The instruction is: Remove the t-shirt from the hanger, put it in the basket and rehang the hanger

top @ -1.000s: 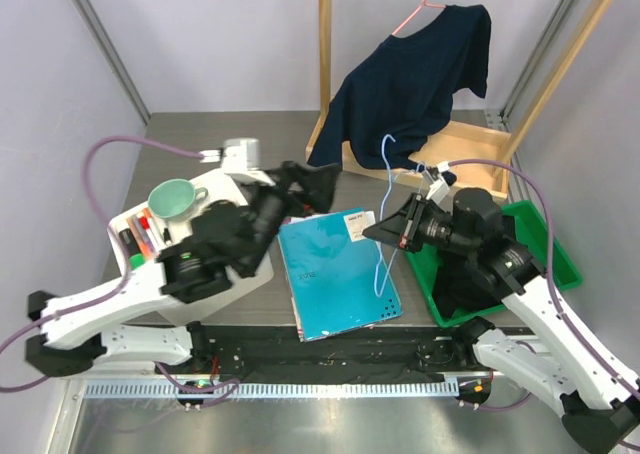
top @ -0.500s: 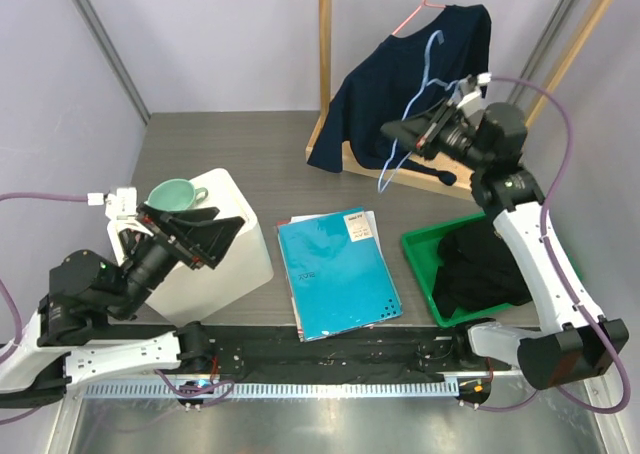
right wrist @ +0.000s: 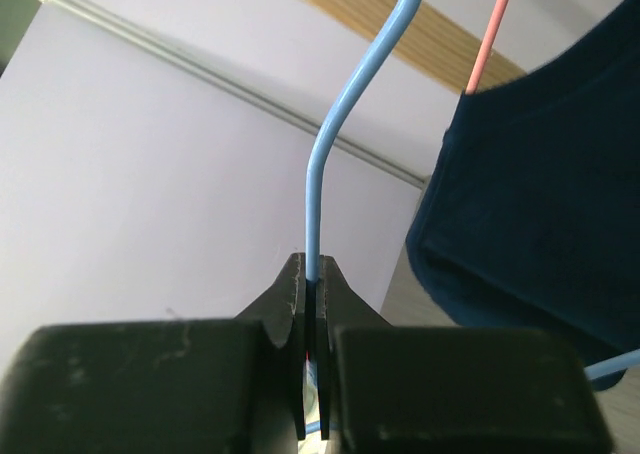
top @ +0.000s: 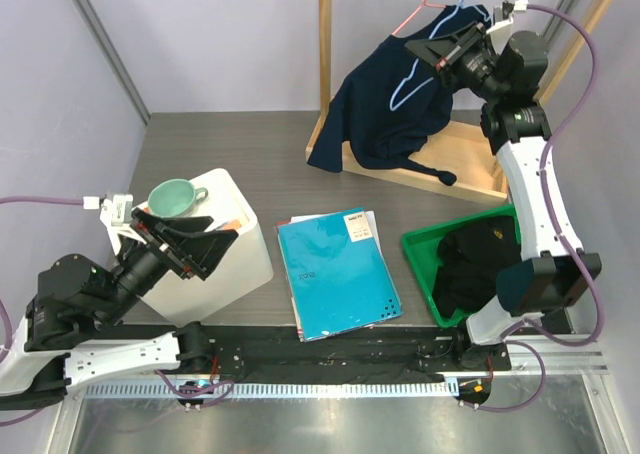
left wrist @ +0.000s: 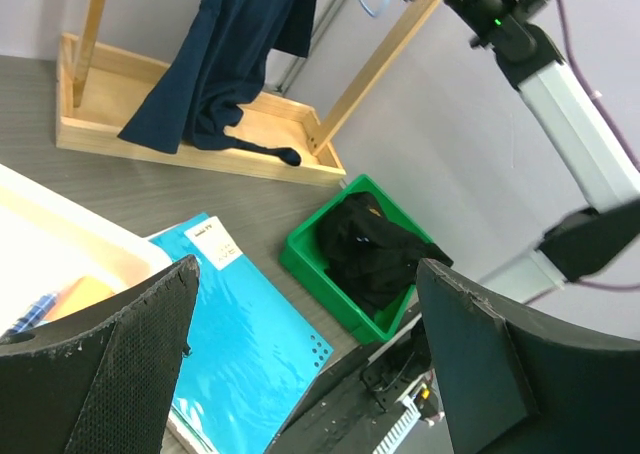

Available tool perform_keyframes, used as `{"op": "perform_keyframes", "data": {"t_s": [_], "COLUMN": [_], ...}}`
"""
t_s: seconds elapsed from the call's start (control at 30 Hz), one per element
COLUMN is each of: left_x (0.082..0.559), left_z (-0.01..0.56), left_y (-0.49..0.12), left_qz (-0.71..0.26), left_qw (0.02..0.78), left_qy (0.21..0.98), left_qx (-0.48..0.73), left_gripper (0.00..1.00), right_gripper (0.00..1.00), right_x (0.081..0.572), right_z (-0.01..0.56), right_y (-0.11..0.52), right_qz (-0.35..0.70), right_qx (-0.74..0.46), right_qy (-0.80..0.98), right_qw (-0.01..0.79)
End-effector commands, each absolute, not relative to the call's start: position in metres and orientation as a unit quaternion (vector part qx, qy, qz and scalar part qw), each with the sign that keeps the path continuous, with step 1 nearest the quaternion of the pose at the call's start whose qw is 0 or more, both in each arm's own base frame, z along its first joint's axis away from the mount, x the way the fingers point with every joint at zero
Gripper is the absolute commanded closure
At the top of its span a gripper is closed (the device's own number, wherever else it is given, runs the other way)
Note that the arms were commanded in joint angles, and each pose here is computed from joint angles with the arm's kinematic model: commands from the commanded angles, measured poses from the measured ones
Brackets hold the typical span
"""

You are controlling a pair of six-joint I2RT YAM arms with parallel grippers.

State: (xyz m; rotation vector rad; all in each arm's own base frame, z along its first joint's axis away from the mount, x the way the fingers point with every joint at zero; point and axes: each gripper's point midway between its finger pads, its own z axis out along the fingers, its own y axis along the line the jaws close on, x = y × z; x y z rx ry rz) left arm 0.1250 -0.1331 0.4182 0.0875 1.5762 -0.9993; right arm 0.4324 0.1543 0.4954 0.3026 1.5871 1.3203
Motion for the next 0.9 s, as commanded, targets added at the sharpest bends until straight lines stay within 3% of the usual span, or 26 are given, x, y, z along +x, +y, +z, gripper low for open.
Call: {"op": "perform_keyframes", "data": {"t_s": [0.0,0.37,0.87], "left_x": [0.117,0.113,0.114], "left_z": [0.426,0.429,0.425], "left_y": [-0.134,-0.129,-0.136], "left_qz": [-0.448,-0.464,-0.462], "left_qw": [0.589,0.585,0.578], "left_qy": [0.671,0.664,0.671], "left_qx": [0.054,0.045,0.049], "left_gripper": [0.12,0.12,0.12], "right_gripper": [0.99,0.99,0.99], "right_x": [0.446,0.48,0.474], "right_z": [0.543,0.527,0.511], "right_y": [0.147,0.124,0.078], "right_qz": [0.561,0.556,0.489], "right_qx": [0.128,0.195,0.241], "right_qy": [0.614,0.623,0.648], "right_qw": [0.54,0.515,0.532]}}
